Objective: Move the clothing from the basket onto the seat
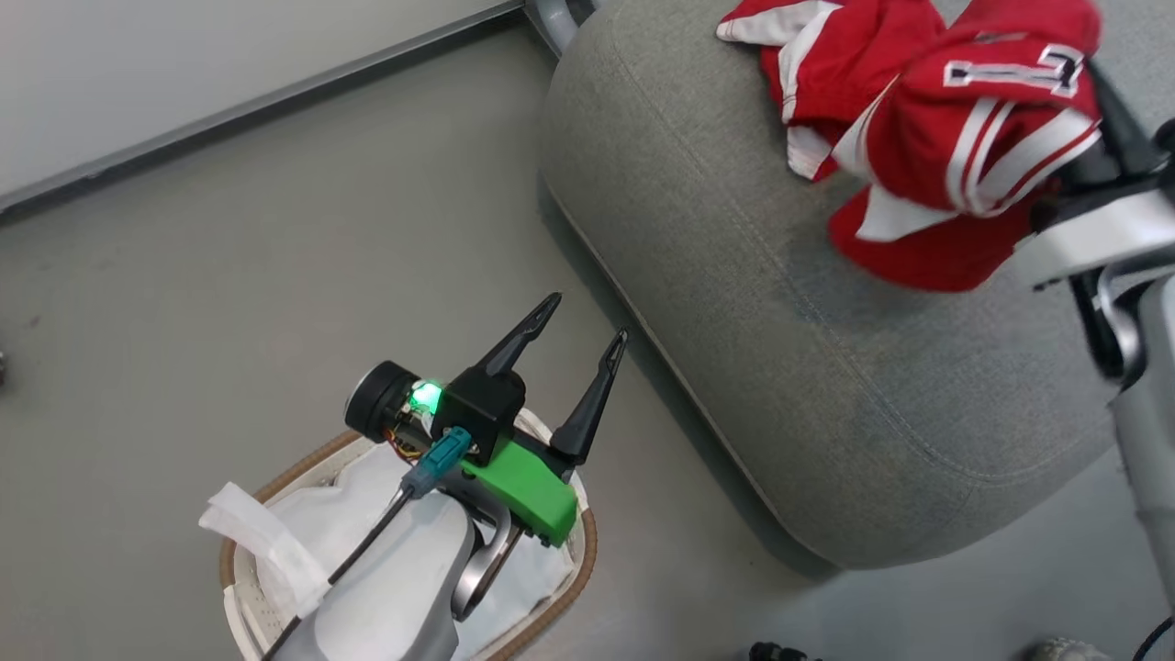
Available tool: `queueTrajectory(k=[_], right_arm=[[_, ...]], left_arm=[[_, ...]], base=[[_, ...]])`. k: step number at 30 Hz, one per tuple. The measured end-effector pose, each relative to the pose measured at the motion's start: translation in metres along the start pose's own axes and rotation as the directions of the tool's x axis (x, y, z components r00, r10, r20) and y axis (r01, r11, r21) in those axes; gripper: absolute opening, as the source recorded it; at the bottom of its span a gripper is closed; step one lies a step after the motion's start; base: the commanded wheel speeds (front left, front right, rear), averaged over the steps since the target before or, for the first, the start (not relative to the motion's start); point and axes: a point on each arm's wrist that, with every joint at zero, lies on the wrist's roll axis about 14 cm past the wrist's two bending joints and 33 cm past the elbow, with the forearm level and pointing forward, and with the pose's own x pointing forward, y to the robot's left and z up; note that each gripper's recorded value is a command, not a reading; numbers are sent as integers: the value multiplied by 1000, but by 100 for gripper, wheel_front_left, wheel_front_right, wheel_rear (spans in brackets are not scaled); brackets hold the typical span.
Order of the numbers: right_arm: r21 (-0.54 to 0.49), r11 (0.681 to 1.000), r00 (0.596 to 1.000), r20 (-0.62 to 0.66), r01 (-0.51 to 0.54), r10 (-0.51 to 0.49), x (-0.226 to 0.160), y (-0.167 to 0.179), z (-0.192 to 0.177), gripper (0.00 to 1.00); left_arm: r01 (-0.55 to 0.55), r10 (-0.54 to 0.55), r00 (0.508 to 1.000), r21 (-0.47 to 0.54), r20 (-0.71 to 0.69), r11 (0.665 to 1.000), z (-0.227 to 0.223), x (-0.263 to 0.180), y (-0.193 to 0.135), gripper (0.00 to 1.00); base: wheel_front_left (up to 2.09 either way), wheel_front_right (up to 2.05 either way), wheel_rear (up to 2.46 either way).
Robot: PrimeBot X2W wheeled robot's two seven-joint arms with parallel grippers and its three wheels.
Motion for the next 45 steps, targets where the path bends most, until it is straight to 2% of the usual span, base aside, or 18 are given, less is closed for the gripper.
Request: queueTrajectory(k=[7, 11, 15, 24, 33, 34, 35, 36, 37, 38, 39, 45], right_arm=[[-122, 987, 992, 81, 108, -99, 63, -50, 28, 0], [-186, 976, 993, 43, 114, -108, 88, -55, 12, 0], [-201, 973, 993, 10, 115, -115, 111, -50, -6, 0], [-199, 975, 975, -175, 101, -137, 131, -25, -99, 0], [-156, 987, 934, -342, 48, -99, 115, 22, -184, 0], [-153, 987, 929, -356, 44, -97, 111, 25, -191, 2], [-149, 988, 926, -366, 43, -95, 109, 28, -195, 22], [-142, 989, 924, -370, 44, -95, 107, 30, -198, 36], [-135, 990, 923, -373, 43, -91, 105, 33, -199, 42], [-133, 990, 923, -375, 39, -87, 103, 35, -199, 97], [-132, 991, 923, -376, 36, -84, 101, 36, -199, 100], [-115, 993, 925, -372, 35, -76, 81, 35, -188, 100]], left_arm=[[-25, 24, 999, -11, -31, 1000, -23, -3, 32, 100], [-47, 46, 998, -20, -38, 999, -34, -6, 52, 100], [-76, 75, 996, -28, -55, 997, -48, -11, 71, 100], [-173, 166, 980, -59, -111, 983, -86, -37, 114, 100], [-238, 221, 962, -94, -159, 967, -118, -57, 134, 100], [-242, 225, 961, -97, -162, 965, -120, -59, 135, 100], [-246, 228, 960, -98, -165, 964, -121, -60, 136, 100], [-249, 231, 959, -97, -165, 964, -121, -60, 137, 100], [-252, 235, 958, -95, -164, 963, -120, -61, 138, 100], [-254, 237, 958, -93, -162, 963, -118, -61, 139, 100], [-255, 238, 958, -90, -160, 963, -117, -61, 139, 100], [-268, 256, 957, -78, -139, 960, -99, -61, 136, 100]], base=[[0, 0, 0], [0, 0, 0], [0, 0, 0], [0, 0, 0], [0, 0, 0], [0, 0, 0], [0, 0, 0], [0, 0, 0], [0, 0, 0], [0, 0, 0], [0, 0, 0], [0, 0, 0]])
